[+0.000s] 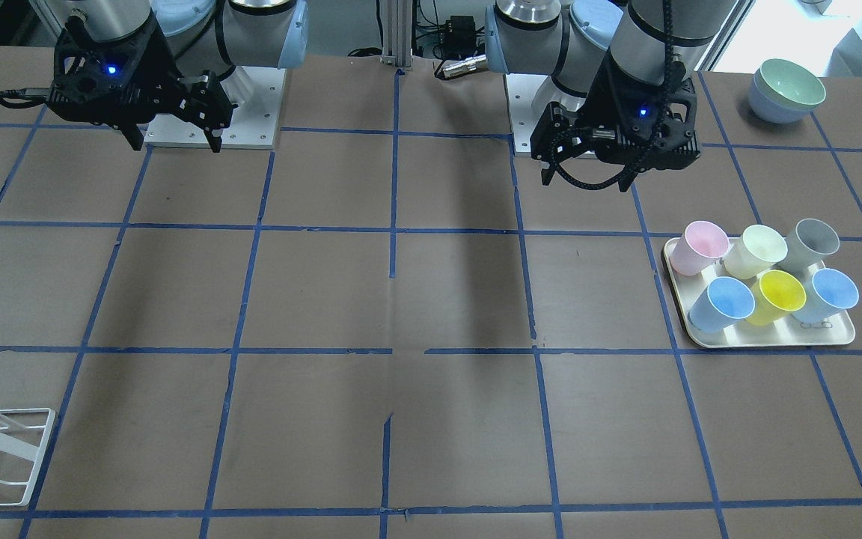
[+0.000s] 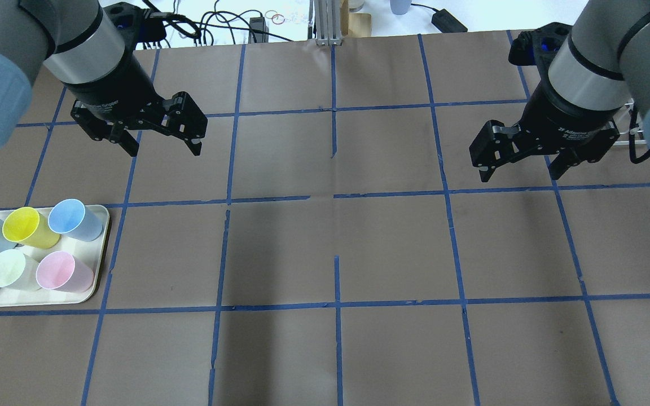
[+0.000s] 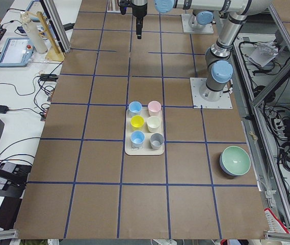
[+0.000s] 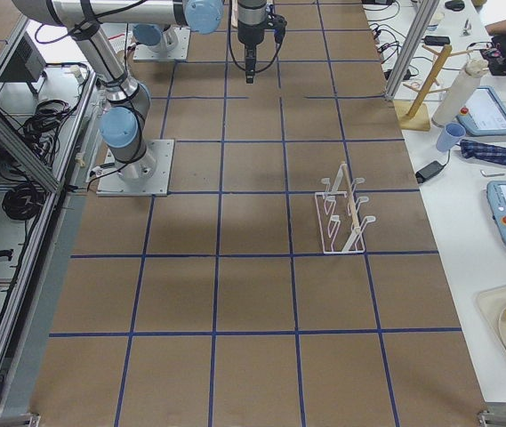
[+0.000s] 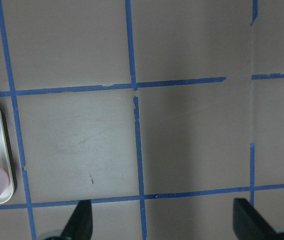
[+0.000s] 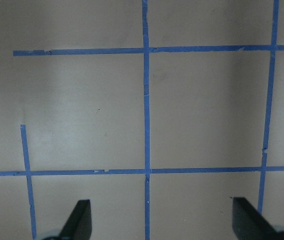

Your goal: Transfer IKEA cup to right arm and place on rack

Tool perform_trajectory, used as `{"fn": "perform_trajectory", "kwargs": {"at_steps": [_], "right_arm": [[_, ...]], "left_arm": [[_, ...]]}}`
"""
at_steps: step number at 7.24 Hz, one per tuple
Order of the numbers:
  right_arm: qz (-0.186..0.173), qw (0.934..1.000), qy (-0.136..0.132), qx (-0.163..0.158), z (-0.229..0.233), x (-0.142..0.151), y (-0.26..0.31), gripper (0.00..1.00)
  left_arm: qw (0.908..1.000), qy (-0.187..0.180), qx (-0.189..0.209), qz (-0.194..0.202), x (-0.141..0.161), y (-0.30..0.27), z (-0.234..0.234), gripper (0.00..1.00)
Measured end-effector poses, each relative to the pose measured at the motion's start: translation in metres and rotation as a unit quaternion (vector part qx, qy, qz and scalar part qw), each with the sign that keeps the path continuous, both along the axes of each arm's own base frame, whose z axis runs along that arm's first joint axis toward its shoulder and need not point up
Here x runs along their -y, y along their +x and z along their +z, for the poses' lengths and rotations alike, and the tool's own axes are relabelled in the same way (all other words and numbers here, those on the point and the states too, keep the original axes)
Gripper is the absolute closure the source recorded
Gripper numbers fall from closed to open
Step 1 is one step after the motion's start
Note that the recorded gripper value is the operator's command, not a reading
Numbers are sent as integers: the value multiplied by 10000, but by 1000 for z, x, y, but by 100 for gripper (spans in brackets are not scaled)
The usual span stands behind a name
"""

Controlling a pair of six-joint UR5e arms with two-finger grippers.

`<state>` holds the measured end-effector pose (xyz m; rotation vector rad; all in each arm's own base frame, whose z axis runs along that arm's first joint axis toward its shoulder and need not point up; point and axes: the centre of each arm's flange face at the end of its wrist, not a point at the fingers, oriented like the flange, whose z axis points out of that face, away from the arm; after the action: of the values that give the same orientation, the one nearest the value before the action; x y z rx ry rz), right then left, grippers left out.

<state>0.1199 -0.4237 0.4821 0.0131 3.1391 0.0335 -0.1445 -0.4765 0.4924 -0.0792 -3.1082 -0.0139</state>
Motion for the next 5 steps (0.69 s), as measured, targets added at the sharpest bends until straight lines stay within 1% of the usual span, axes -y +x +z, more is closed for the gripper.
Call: {"fn": "perform_trajectory", "kwargs": {"at_steps": [3,5], "right_arm": [[-11,10000,-14,1,1,-1,-1,0],[-12,10000,0,2,1,-2,-1,0]], "left_arm": [[10000,13,-9,-3,1,0,-1,0],[10000,-3,-1,-90,1,1,0,0]]}}
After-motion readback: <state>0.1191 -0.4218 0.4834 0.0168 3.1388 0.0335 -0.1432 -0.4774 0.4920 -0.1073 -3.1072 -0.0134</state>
